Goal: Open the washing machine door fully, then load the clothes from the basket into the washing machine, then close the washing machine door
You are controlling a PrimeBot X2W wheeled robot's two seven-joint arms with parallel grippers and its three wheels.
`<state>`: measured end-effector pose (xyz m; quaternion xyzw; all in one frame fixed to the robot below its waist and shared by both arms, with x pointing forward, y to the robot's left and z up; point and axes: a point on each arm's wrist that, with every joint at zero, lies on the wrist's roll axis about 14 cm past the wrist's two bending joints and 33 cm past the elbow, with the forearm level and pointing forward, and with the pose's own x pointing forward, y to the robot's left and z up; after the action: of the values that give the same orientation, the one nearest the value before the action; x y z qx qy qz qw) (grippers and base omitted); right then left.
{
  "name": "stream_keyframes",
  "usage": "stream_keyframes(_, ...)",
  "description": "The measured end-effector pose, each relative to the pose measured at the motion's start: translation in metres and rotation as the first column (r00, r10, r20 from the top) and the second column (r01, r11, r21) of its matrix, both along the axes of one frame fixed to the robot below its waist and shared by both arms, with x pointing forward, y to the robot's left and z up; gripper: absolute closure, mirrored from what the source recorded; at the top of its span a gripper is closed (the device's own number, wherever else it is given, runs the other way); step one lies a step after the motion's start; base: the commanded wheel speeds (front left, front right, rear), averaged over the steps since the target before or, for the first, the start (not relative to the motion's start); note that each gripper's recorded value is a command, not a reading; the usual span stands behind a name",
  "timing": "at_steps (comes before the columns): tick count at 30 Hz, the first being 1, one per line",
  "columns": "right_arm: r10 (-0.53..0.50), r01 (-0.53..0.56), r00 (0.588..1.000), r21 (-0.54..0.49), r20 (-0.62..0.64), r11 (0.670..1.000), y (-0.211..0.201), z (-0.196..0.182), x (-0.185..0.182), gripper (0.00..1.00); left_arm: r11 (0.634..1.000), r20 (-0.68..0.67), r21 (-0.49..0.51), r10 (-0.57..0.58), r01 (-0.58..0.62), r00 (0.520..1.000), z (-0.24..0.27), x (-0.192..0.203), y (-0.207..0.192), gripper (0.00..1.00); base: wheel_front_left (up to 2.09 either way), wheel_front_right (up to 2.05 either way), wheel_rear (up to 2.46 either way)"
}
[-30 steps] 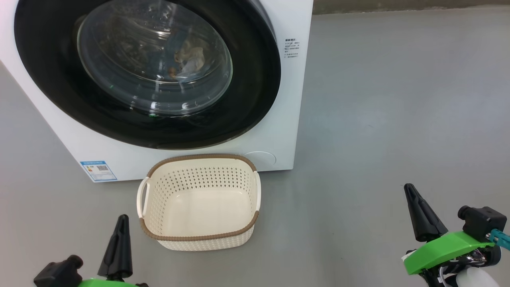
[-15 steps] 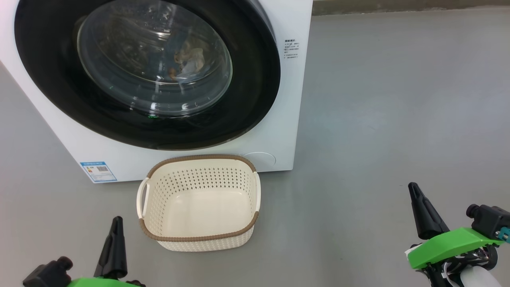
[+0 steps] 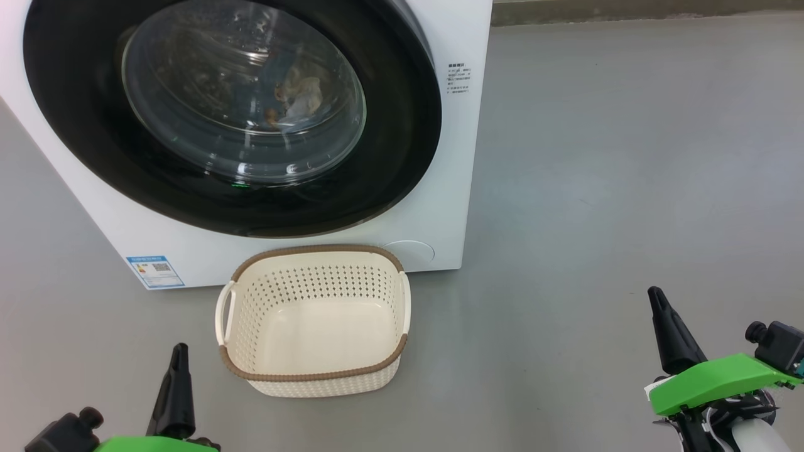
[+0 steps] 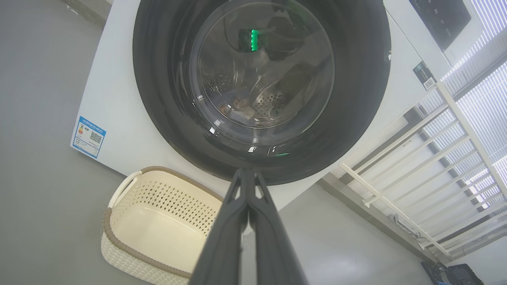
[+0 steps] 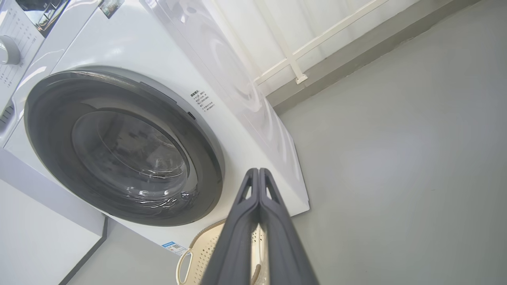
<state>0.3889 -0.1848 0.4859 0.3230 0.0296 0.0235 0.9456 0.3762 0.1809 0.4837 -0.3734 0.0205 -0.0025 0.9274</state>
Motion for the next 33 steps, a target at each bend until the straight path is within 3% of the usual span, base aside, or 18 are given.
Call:
stream_keyframes(22, -0.048, 0.054, 0.998, 0.222, -0.033, 0.973, -0.008, 0.001, 0.000, 1.00, 0.978, -0.038, -0.207, 0.018, -0.026, 0.999, -0.004, 0.000, 0.002, 1.00, 0.00, 0.00, 0.00)
stream_keyframes(33, -0.068, 0.081, 0.996, 0.338, -0.049, 0.938, -0.013, 0.001, 0.000, 1.00, 0.952, -0.052, -0.305, 0.025, -0.039, 0.998, -0.004, 0.000, 0.005, 1.00, 0.00, 0.00, 0.00)
